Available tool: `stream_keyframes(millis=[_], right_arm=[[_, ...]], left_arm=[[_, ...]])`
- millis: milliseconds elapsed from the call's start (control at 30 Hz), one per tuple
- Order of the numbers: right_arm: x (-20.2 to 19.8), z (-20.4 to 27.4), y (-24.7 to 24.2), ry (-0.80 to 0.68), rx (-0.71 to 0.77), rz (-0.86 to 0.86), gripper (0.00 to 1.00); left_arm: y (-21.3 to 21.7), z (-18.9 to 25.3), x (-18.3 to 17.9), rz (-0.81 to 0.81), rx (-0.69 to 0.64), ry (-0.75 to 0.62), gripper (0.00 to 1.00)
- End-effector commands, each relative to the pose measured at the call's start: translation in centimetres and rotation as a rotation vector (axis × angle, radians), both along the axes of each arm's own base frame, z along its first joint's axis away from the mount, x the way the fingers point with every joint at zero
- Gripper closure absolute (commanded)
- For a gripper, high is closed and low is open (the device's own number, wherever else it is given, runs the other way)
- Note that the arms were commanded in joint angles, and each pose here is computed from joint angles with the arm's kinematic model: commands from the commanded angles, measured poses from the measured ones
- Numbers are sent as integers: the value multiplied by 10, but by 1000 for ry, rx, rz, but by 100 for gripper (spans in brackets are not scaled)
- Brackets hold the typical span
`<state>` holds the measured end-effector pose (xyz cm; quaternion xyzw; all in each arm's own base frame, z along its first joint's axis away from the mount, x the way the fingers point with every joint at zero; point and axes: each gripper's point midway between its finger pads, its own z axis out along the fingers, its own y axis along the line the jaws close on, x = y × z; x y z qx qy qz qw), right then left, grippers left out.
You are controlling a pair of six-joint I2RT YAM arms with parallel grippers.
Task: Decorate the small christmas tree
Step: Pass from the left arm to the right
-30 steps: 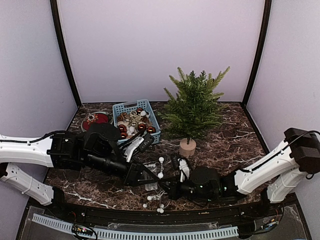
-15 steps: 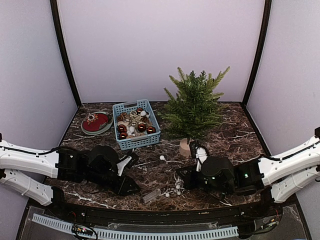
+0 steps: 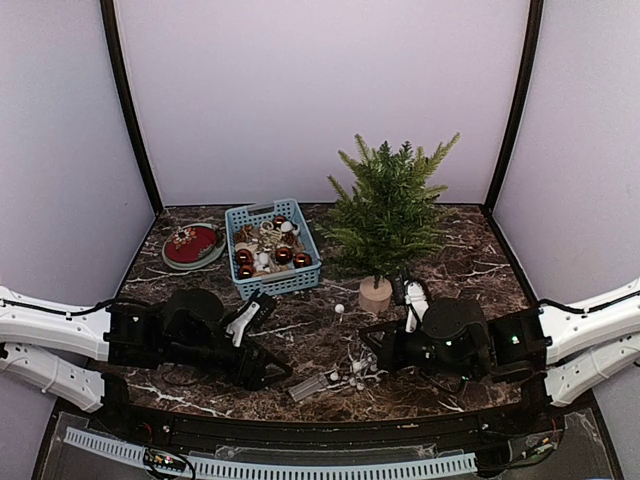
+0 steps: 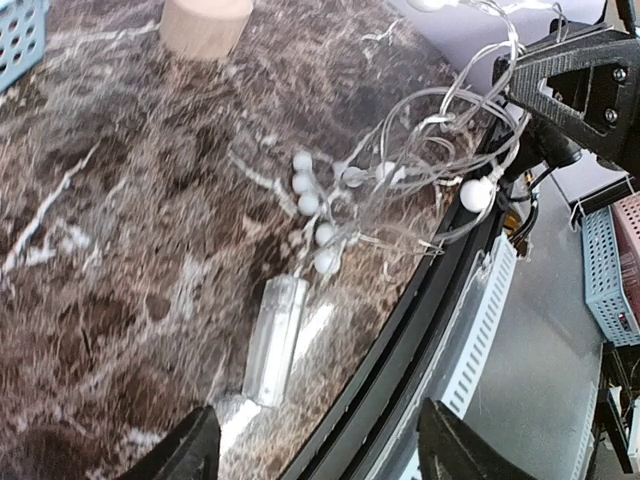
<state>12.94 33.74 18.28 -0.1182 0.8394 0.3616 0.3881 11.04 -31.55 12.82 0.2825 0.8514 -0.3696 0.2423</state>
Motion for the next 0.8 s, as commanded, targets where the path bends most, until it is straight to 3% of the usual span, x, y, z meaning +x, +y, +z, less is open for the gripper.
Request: stream_keyframes(millis=[0, 200, 600, 767], right_arm=[[2, 35, -2, -31, 87, -19, 100], [0, 49, -9, -37, 149, -13, 100], [-1, 51, -16, -29, 189, -22, 100], [-1, 54, -15, -34, 198, -17, 100]], left_arm=[[-22, 17, 15, -25, -77, -122, 34], [-50, 21, 26, -42, -130, -172, 44], [-95, 75, 41, -46, -364, -271, 45], [-112, 72, 43, -62, -378, -243, 55]])
